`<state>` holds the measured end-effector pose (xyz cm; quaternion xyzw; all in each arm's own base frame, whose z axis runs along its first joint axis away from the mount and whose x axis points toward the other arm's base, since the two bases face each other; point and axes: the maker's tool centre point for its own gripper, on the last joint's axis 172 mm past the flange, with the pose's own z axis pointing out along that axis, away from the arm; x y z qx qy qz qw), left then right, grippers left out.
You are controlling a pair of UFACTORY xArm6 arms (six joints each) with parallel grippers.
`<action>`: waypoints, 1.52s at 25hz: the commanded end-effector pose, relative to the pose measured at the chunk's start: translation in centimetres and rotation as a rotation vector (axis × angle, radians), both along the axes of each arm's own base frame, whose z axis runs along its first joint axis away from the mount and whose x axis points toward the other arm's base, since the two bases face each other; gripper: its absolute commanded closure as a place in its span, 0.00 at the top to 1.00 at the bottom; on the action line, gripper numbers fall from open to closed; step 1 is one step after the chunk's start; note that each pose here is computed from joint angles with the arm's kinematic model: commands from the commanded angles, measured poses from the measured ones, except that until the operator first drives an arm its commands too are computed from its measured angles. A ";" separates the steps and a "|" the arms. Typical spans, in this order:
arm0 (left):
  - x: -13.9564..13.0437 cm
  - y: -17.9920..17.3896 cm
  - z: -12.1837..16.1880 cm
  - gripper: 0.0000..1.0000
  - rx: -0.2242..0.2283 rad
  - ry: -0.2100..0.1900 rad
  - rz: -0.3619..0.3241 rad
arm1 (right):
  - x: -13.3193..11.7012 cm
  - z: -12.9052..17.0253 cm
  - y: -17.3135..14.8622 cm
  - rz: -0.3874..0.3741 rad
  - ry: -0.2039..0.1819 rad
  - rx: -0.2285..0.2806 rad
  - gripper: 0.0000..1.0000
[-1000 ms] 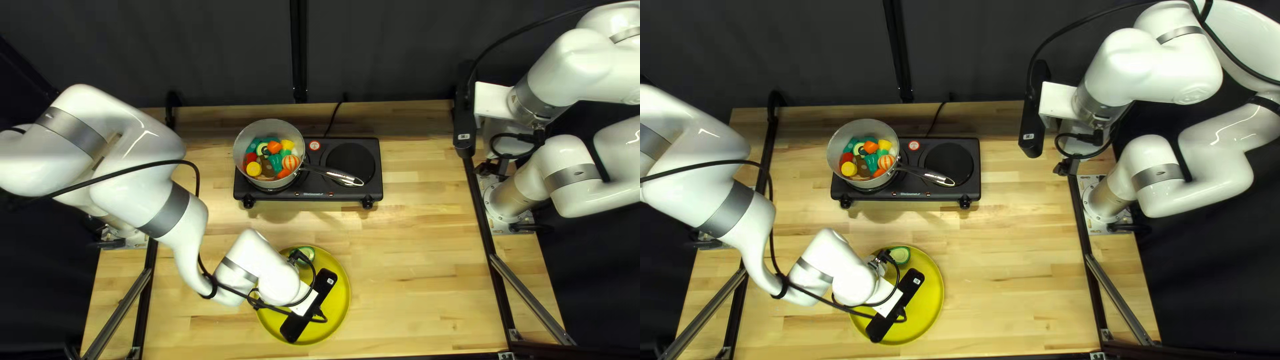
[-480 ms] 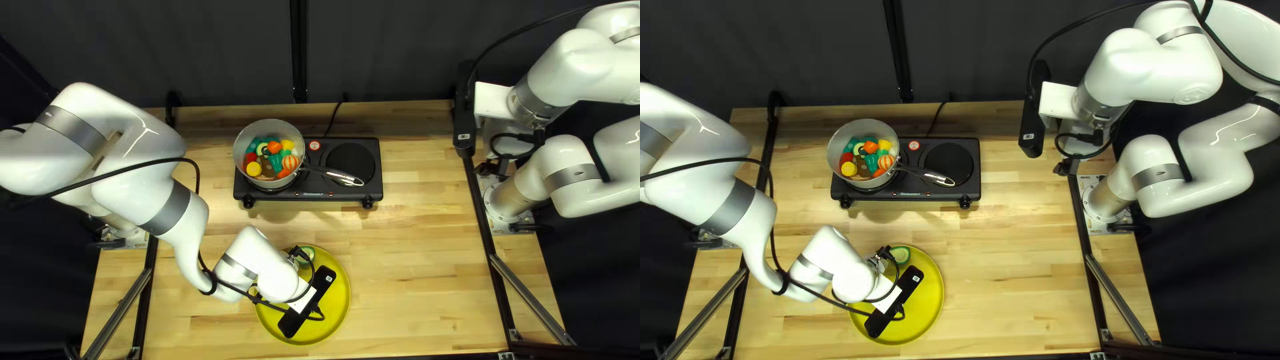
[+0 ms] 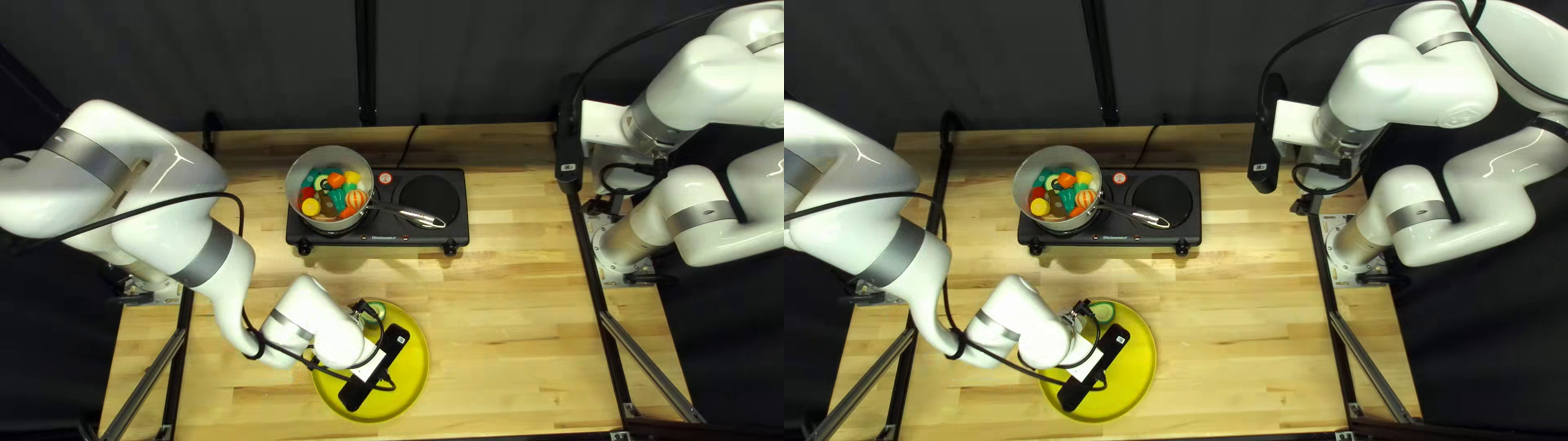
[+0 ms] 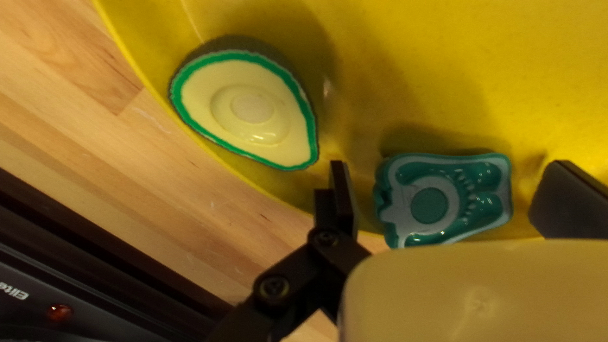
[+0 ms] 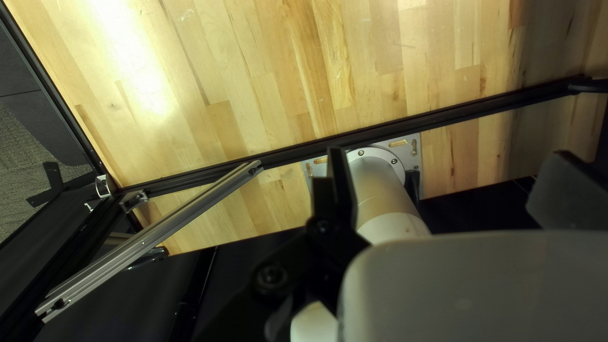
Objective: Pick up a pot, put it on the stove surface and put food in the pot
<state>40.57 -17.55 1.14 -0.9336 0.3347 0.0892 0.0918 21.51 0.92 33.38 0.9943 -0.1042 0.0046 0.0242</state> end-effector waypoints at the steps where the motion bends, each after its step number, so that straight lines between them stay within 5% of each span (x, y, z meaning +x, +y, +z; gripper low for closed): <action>1: 0.0 0.0 0.0 0.00 0.000 0.000 0.000 | 0.0 0.0 0.0 0.000 0.000 0.000 1.00; 17: -0.1 0.2 0.6 0.00 -0.012 -0.010 0.021 | 0.0 0.0 0.0 0.000 0.000 0.000 1.00; 25: 0.7 3.5 9.3 0.00 -0.074 -0.023 0.120 | 0.0 0.0 0.0 0.000 0.000 0.000 1.00; 33: -0.7 13.3 19.0 0.00 -0.078 -0.093 0.224 | 0.0 0.0 0.0 0.000 0.000 0.000 1.00; 38: -1.9 21.6 21.7 0.00 -0.097 -0.113 0.283 | 0.0 0.0 0.0 0.000 0.000 0.000 1.00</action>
